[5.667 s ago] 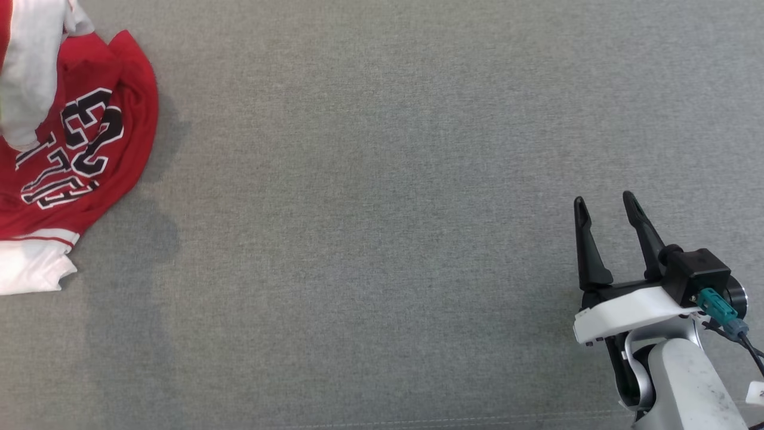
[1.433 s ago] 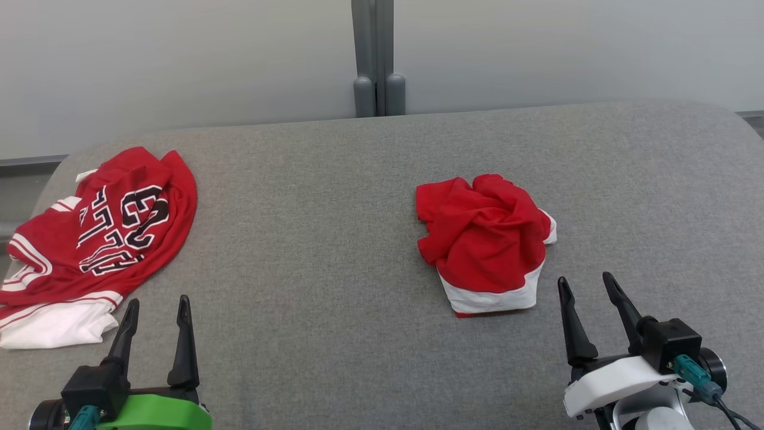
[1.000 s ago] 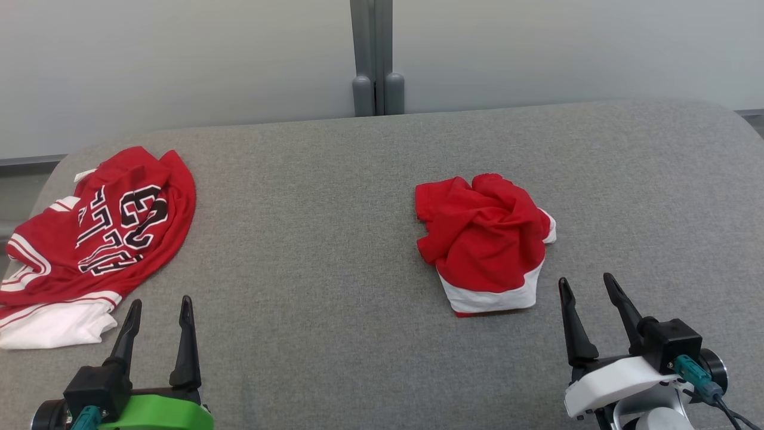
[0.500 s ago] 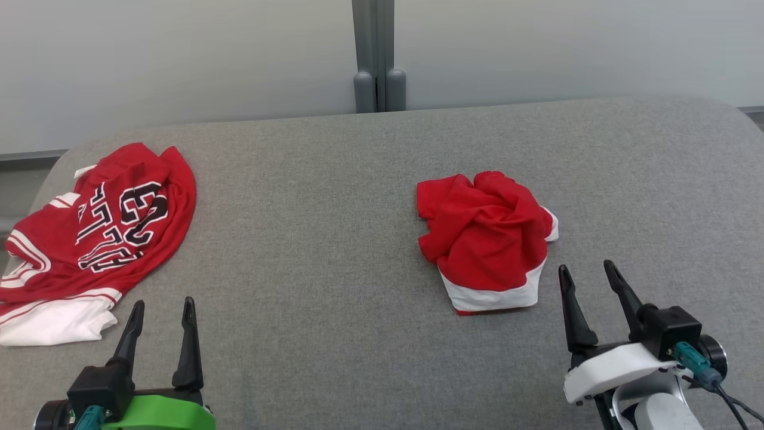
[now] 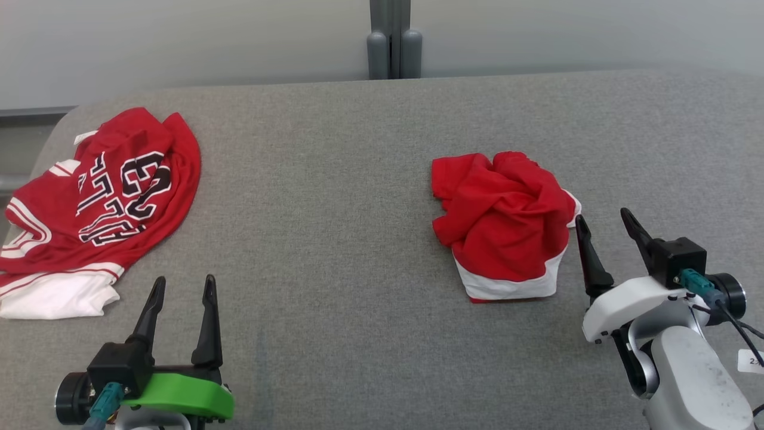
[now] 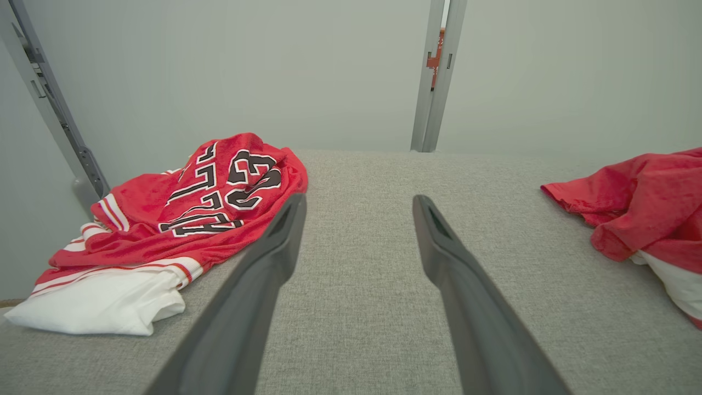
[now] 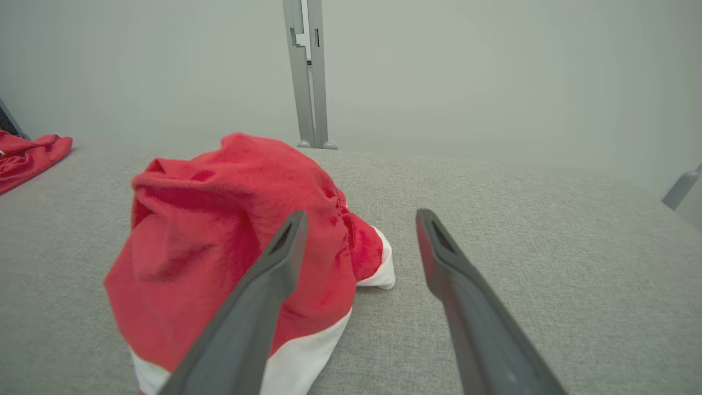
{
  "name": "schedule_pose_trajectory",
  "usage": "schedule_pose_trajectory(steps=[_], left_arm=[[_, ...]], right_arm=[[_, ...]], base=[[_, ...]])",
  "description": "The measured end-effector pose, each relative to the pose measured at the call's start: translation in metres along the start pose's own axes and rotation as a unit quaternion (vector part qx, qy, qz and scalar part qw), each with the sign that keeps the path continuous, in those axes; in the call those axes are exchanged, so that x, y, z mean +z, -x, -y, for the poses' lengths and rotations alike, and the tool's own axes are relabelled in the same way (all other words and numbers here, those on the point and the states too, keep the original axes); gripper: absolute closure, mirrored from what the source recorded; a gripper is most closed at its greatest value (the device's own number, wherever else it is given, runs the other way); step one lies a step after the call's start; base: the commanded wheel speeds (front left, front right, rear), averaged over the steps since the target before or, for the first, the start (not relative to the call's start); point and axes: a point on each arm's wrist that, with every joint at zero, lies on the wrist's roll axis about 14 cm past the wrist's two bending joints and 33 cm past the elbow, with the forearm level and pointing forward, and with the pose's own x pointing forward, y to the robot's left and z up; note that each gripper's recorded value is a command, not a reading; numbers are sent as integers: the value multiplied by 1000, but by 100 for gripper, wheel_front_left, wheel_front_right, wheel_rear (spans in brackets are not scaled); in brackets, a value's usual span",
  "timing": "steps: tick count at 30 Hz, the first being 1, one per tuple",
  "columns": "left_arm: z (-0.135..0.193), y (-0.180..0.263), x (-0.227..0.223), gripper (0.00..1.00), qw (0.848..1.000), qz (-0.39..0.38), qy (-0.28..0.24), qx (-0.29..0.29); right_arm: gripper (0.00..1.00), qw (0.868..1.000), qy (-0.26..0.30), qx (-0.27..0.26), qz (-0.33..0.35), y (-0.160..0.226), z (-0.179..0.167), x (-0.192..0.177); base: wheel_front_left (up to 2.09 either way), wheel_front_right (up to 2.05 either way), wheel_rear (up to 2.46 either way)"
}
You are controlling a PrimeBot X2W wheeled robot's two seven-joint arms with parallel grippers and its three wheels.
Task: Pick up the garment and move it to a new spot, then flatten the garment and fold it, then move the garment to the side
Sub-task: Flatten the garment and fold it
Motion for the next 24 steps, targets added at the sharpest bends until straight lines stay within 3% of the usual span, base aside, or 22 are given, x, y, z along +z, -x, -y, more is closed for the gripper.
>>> schedule_pose_trajectory(steps=[8,17,18,19,20,24], left_arm=[[-1,-9,-9,0,1000,-12,1,2],[-12,-8,-15,0,1000,-24,0,20],[-13,-8,-16,0,999,-25,-1,22],[-14,-7,-16,0,999,-25,-1,23],[-14,-7,-16,0,999,-25,-1,23],[-14,-8,-15,0,999,-23,-3,22]], right_arm=[[0,996,-11,-3,-92,-21,5,-55],[0,983,-44,16,-178,-24,-22,-111],[64,982,-47,17,-183,-25,-24,-113],[90,981,-49,17,-184,-26,-24,-113],[100,981,-49,18,-185,-27,-25,-113],[100,981,-57,12,-184,-26,-23,-112]], base=[[0,0,0],[0,0,0],[0,0,0],[0,0,0],[0,0,0],[0,0,0]])
